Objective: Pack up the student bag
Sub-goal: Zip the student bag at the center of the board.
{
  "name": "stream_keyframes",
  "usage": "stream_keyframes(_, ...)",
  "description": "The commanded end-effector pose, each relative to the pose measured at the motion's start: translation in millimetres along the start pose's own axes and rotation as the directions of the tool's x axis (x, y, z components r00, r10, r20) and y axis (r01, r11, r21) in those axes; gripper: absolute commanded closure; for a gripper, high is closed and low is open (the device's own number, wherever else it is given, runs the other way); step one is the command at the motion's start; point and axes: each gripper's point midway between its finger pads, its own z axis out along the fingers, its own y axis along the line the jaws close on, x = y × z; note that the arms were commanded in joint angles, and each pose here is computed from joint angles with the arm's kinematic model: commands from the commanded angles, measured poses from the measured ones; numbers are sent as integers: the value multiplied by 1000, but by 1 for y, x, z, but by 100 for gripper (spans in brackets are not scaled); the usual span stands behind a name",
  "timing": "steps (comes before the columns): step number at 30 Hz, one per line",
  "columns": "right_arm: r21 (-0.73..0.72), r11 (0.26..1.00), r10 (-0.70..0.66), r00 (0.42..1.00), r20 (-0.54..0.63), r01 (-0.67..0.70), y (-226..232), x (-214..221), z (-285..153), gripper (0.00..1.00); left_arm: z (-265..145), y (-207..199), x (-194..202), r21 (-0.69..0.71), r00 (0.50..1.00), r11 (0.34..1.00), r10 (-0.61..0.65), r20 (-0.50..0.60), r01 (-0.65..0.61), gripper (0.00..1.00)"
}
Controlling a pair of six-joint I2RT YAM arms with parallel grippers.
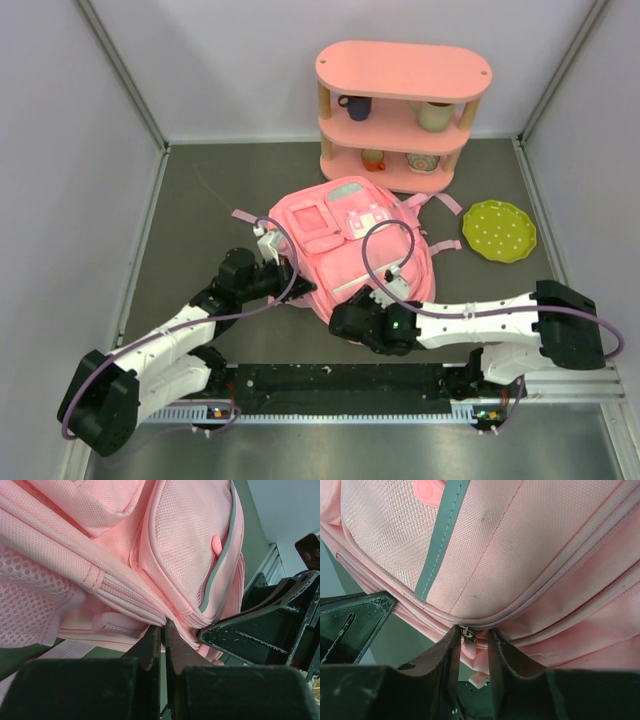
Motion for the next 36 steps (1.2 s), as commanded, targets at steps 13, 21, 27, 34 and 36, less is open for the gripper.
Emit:
stream_keyframes(13,-150,974,-177,984,-20,172,31,13,-34,100,-5,-19,-21,45,996,997,62,70,-65,100)
stream_keyframes(21,-70,819,-568,822,41,570,-25,-19,-30,100,-14,5,-35,-114,993,991,79,88,-69,100)
stream_keyframes(27,-19,791,-612,791,27,612,-73,-55,-17,100,-23,15,-46,-124,992,992,53,116,-38,100)
stream_keyframes(34,-32,793,-605,792,86,609,-69,-74,-14,100,-21,12,-50,-109,992,993,64,112,-52,100)
stream_keyframes(36,7,811,-583,808,87,585,-76,-81,-8,100,-23,11,-54,-112,991,992,67,118,-54,100)
